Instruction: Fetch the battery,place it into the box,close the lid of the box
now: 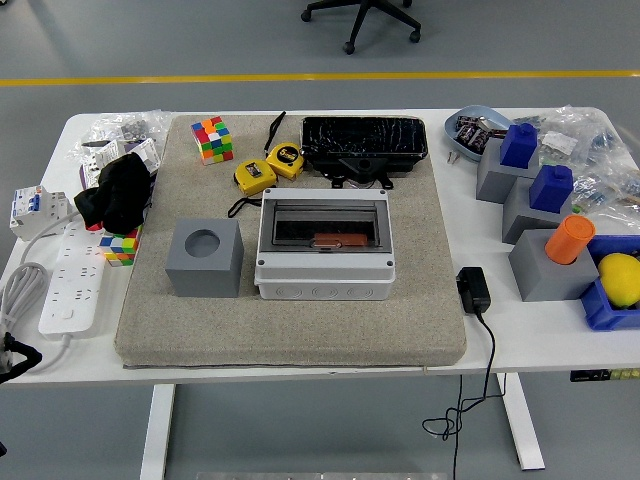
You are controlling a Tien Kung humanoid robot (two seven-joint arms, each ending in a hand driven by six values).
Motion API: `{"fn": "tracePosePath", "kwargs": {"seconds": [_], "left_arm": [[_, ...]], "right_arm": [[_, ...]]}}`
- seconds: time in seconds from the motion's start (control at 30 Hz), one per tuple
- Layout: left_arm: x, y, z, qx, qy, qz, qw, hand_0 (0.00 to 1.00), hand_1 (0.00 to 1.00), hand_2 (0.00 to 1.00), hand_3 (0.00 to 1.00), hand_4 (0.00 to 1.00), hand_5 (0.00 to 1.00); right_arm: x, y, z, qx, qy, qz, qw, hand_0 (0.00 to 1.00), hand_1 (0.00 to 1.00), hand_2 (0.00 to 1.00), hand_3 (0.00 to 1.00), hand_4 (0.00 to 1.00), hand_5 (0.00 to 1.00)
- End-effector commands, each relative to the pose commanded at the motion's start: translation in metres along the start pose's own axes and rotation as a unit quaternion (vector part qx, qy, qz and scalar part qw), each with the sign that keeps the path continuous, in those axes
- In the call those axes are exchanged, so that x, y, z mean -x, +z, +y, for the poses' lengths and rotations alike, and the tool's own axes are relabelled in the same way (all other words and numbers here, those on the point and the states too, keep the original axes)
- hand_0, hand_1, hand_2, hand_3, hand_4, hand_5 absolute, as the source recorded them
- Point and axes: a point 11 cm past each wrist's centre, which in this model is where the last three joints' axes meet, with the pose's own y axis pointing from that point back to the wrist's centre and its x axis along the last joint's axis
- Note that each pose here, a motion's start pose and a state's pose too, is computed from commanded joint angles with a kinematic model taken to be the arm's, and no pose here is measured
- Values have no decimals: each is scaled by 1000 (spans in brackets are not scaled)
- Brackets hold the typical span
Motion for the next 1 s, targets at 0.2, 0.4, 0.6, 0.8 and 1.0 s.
{"fn": "tracePosePath", "kwargs": {"seconds": [0.2, 0.4, 0.6, 0.8, 1.0], "left_arm": [[1, 1, -1, -2, -7, 3, 1000, 847, 872, 840, 820, 998, 998], [5, 4, -3, 1, -14, 6, 1000, 840, 866, 823, 812, 998, 998], [7, 9, -7, 6, -11, 8, 1000, 820, 832, 797, 790, 998, 984], [5, 11, -8, 9, -3, 7, 1000, 803, 778, 723, 714, 998, 956], [3, 10, -8, 8, 4, 6, 1000, 791, 733, 674, 650, 929, 835]], "right_arm": [[0, -1, 0, 2, -1, -6, 1000, 996, 984, 930, 921, 998, 998], [5, -3, 0, 2, -9, -12, 1000, 960, 954, 912, 916, 998, 998], [8, -11, 0, -5, -13, -15, 1000, 918, 929, 894, 896, 998, 998], [9, -9, 1, 0, -16, -15, 1000, 916, 928, 896, 895, 998, 998], [10, -12, 1, -3, -15, -16, 1000, 909, 918, 893, 894, 998, 998]]}}
